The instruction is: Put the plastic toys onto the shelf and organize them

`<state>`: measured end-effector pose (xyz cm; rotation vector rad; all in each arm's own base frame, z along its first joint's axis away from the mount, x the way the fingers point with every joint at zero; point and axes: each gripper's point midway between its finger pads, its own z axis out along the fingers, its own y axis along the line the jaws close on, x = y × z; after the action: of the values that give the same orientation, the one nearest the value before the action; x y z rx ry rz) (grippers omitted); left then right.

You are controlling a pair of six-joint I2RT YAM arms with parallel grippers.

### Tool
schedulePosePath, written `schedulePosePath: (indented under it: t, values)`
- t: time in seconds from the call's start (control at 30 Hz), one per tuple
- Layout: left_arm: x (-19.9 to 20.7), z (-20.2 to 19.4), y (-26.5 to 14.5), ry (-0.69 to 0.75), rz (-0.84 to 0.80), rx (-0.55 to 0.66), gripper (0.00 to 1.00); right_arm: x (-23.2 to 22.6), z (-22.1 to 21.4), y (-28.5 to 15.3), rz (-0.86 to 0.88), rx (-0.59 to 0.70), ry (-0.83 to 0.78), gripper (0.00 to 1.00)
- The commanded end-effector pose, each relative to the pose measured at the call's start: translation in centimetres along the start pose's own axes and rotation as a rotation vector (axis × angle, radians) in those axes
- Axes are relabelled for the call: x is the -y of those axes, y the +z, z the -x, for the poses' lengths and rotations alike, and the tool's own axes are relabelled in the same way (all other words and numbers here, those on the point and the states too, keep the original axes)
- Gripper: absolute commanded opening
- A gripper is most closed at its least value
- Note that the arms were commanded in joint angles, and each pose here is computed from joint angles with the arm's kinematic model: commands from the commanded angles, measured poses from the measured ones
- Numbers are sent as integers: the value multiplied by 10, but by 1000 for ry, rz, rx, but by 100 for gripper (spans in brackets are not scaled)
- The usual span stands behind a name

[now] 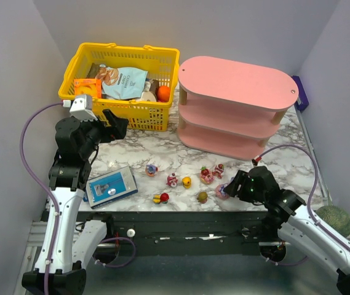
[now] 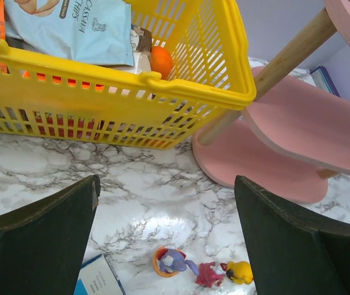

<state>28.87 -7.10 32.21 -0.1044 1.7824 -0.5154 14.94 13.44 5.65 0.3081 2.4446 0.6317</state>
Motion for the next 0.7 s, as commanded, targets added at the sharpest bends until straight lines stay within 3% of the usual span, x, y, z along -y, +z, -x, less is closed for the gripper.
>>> schedulePosePath:
  t: [0.0, 0.23, 0.37, 0.53, 0.67]
  values:
    - [3, -2, 2, -2, -22, -4, 99, -8, 7, 14, 39, 48, -22, 67]
    - [1, -4, 4, -5, -16, -14, 99, -2, 22, 25, 14, 147, -47, 64]
    - [1, -4, 5, -5, -16, -16, 99, -6, 26, 27, 42, 177, -66, 49]
    - [0, -6, 6, -10, -14, -20, 99, -7, 24, 30, 48, 173, -66, 39]
    - [0, -6, 6, -9, -15, -22, 99, -11, 24, 28, 69, 170, -72, 11]
